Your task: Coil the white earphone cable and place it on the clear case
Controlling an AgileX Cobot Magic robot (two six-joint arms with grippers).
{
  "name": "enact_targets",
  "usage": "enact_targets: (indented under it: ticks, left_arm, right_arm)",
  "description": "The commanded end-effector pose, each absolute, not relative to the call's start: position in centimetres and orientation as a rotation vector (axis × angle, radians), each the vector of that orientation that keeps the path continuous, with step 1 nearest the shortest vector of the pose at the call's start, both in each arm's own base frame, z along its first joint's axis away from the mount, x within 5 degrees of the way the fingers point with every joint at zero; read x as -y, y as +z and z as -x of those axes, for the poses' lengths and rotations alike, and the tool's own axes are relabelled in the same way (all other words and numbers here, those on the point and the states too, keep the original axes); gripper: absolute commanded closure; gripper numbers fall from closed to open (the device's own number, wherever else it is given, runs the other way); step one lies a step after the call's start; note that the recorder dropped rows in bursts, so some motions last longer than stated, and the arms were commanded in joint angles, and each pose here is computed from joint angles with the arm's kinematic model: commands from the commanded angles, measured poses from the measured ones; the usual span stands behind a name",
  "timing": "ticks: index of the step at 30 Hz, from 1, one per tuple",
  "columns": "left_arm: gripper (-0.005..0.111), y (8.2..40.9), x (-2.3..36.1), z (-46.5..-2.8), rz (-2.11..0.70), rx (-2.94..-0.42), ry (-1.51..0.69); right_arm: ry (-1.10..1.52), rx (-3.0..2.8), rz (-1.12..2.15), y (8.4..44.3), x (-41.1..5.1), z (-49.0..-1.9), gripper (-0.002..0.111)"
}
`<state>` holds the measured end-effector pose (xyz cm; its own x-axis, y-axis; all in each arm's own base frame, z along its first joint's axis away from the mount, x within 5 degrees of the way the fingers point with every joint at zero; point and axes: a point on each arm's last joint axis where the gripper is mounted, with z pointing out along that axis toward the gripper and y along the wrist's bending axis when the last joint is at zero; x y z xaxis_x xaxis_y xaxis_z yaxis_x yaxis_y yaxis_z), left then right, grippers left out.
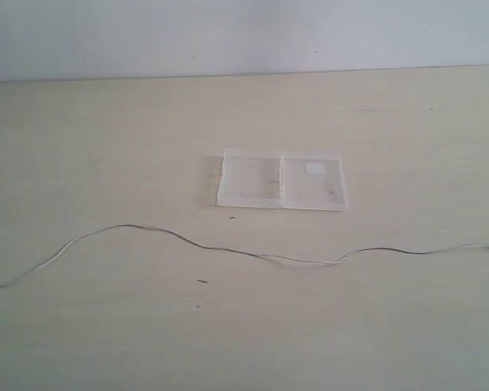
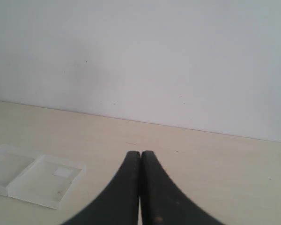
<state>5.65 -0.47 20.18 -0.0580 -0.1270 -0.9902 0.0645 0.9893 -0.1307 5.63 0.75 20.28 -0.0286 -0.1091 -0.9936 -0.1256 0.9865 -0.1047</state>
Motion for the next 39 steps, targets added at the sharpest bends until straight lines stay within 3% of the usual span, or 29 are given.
enact_targets:
  ticks: [1, 7, 34, 39]
  left_arm:
    - [0.107, 20.1, 0.5, -5.6, 0.055, -1.619, -0.163]
    - [0.107, 20.1, 0.4, -5.6, -0.064, -1.619, -0.044]
    - [0.107, 20.0, 0.4, -5.6, -0.059, -1.624, -0.050]
    - [0.107, 20.2, 0.5, -5.6, 0.044, -1.612, -0.154]
  right_arm:
    - [0.012, -1.598, 0.180, 20.2, -0.7, -5.6, 0.108]
    - [0.012, -1.598, 0.180, 20.2, -0.7, -5.6, 0.108]
    - [-0.002, -1.594, 0.193, 20.2, -0.7, -5.6, 0.108]
    - [-0.094, -1.392, 0.218, 22.0, -0.5, -5.5, 0.108]
